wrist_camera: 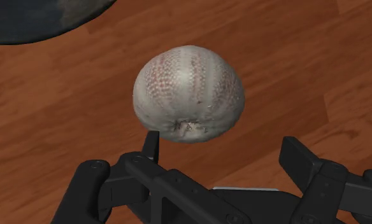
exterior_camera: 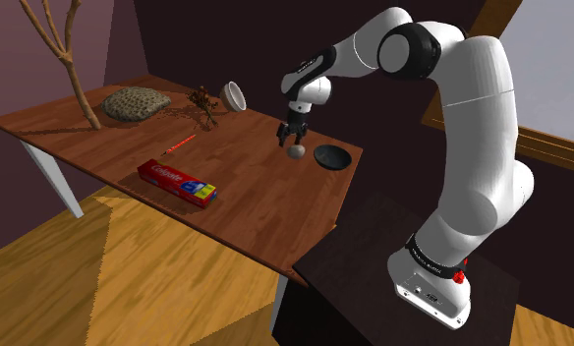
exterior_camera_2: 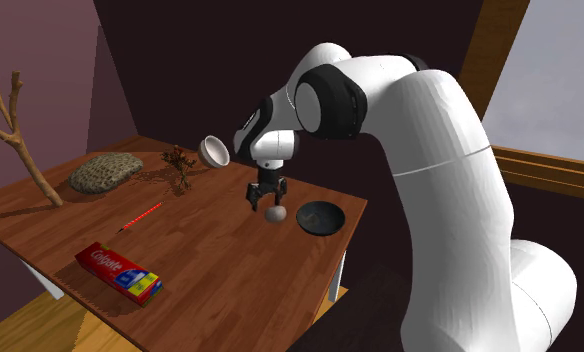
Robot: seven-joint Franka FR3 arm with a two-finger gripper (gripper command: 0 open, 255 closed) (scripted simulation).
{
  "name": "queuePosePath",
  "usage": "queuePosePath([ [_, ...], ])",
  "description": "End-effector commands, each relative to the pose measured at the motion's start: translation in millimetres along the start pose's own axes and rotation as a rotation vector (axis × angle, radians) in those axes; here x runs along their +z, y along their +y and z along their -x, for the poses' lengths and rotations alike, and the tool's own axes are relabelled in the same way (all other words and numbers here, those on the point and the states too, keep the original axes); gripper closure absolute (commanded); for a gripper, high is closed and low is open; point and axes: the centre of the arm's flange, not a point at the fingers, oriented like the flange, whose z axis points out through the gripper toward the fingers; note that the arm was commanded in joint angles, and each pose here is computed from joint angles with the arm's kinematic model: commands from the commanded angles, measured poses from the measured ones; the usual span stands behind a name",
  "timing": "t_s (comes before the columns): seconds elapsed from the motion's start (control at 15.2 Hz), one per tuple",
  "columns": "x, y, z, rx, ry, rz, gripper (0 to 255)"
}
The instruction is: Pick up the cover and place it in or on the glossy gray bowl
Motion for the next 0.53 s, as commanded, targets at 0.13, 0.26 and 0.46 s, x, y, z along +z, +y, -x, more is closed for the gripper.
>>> queuePosePath([
  [0.13,25.5,-5.4,10.9,0.001,-0.089,-0.027,0],
  [0.26,25.5,-5.4,10.9,0.001,-0.089,-0.027,0],
  [0.46,20.0,-7.1,13.4,0.001,-0.088,-0.026,255],
])
